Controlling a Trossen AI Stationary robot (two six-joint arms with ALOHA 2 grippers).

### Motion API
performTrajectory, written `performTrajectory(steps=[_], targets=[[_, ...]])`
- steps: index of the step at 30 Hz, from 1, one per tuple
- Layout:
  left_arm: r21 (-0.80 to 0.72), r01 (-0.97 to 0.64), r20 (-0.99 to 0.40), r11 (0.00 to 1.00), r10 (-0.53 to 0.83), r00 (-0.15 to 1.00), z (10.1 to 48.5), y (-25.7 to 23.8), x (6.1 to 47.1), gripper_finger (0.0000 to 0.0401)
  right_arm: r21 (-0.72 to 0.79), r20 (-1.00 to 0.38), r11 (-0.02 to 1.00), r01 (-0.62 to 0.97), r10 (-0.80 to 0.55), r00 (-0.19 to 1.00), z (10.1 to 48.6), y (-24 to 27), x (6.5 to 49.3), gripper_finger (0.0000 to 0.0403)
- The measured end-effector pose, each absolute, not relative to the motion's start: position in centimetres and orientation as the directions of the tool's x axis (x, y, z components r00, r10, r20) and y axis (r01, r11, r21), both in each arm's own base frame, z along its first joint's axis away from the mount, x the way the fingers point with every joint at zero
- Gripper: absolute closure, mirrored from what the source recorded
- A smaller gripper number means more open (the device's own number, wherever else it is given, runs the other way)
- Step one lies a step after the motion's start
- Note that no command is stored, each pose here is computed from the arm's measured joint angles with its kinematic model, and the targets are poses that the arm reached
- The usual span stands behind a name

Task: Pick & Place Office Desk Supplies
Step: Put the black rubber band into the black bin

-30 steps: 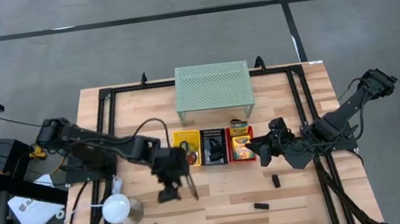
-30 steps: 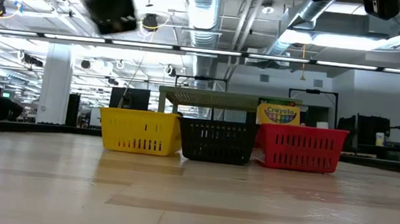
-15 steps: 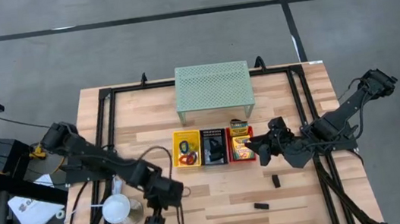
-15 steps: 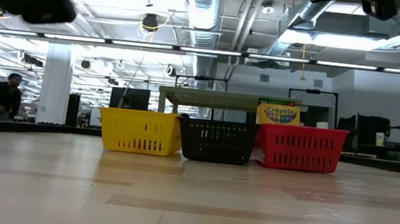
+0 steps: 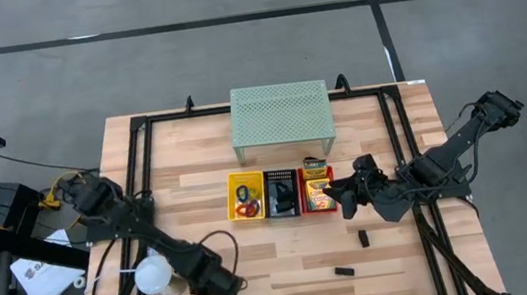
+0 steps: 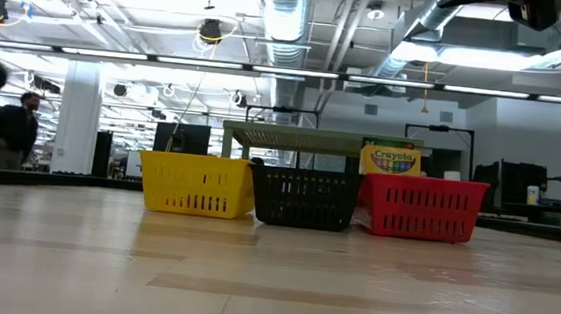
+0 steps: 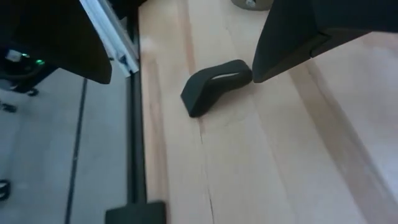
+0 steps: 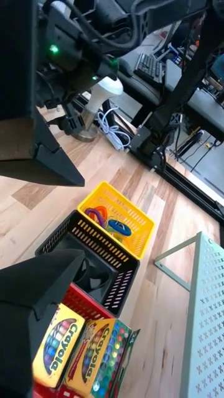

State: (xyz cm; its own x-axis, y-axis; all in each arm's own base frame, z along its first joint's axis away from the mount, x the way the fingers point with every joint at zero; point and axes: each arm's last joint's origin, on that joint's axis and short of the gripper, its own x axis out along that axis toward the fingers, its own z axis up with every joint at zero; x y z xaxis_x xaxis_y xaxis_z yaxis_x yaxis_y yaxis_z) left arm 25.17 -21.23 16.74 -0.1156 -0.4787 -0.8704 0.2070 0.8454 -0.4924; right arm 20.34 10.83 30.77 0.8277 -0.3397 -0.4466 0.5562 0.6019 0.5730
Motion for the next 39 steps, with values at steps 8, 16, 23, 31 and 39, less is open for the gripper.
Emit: performTrajectory(steps=[8,16,23,31,39], targets=[[-0.384,0.156,-0.923,0.910,-0.377,-0.072,15.8,-21.5,25.1,0.0030,0.568,-0.457,0.606,0.558,-0.332,0.825,30.7,10.8,20.3,0.0230],[-0.404,0.154,-0.915,0.902,-0.395,-0.084,15.8,-22.0,24.8,0.0059,0.568,-0.461,0.607,0.556,-0.325,0.826,30.7,10.8,20.3,0.0230],[-0.363,0.157,-0.932,0.918,-0.360,-0.047,15.8,-23.0,24.1,0.0061,0.568,-0.456,0.618,0.543,-0.313,0.833,30.7,11.3,20.0,0.0230],[-0.344,0.082,-0.939,0.935,-0.342,-0.031,14.8,-22.7,23.6,0.0077,0.565,-0.448,0.619,0.546,-0.326,0.833,30.7,11.3,20.0,0.0230],[-0.336,0.090,-0.942,0.937,-0.334,-0.042,14.3,-22.8,23.0,0.0100,0.565,-0.448,0.619,0.546,-0.326,0.833,30.7,11.3,20.0,0.0230]])
